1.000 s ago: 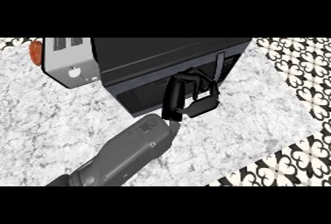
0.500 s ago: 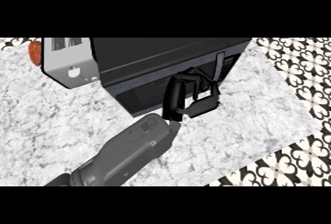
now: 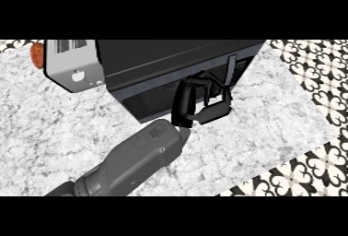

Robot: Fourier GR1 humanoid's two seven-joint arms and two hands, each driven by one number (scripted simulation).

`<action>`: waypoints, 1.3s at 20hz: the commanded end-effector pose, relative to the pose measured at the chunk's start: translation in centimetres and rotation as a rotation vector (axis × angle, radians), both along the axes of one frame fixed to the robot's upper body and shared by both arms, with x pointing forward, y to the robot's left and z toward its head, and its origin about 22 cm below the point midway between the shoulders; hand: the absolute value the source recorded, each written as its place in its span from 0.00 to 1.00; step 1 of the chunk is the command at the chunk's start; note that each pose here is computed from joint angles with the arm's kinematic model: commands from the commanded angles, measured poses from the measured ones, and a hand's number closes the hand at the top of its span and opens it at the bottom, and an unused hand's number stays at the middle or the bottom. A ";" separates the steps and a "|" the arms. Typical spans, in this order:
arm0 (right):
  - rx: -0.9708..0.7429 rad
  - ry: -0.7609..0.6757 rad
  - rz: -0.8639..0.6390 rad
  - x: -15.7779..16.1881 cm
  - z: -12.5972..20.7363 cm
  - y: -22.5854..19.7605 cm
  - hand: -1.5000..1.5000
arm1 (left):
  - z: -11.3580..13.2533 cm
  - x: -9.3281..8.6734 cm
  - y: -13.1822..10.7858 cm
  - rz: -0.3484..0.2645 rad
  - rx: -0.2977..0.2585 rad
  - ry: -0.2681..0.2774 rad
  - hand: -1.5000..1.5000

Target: Pick up the milk, place it into the microwave and close the microwave

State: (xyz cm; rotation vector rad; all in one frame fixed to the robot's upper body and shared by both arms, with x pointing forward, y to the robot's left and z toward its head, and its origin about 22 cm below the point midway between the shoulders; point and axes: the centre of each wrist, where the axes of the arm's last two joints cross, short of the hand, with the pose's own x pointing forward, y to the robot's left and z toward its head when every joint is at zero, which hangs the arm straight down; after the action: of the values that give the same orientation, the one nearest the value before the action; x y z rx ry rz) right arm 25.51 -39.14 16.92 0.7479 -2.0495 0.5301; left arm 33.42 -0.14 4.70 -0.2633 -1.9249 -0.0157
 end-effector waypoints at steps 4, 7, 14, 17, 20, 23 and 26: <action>0.008 0.007 0.035 0.0 0.3 -0.1 0.00 | 0.2 1.9 0.7 0.042 0.009 0.037 1.00; -0.007 -0.002 0.040 0.1 1.1 -0.3 0.00 | 0.6 2.1 0.5 0.046 0.005 0.018 1.00; -0.019 0.005 0.044 0.2 1.6 -0.9 0.00 | 0.6 2.1 0.4 0.031 0.003 0.018 1.00; -0.015 0.005 0.075 0.3 1.5 -0.5 0.00 | 0.8 1.9 0.0 -0.004 0.000 -0.033 1.00; 0.004 -0.019 0.103 0.4 2.0 -0.4 0.00 | -0.4 2.1 0.5 0.015 0.093 0.000 1.00; 0.016 -0.004 0.133 0.4 1.8 -0.4 0.00 | -1.1 2.3 0.8 0.062 0.137 0.027 1.00; -0.001 -0.007 0.156 0.3 2.3 -0.5 0.00 | -1.5 2.3 1.1 0.113 0.145 0.083 1.00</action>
State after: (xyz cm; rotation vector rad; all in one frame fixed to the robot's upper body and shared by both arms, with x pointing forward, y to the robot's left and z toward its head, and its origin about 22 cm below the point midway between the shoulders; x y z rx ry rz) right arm 25.86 -39.47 18.81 0.8849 -2.0150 0.6001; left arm 33.74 -0.58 4.03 -0.2173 -1.9515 -0.1134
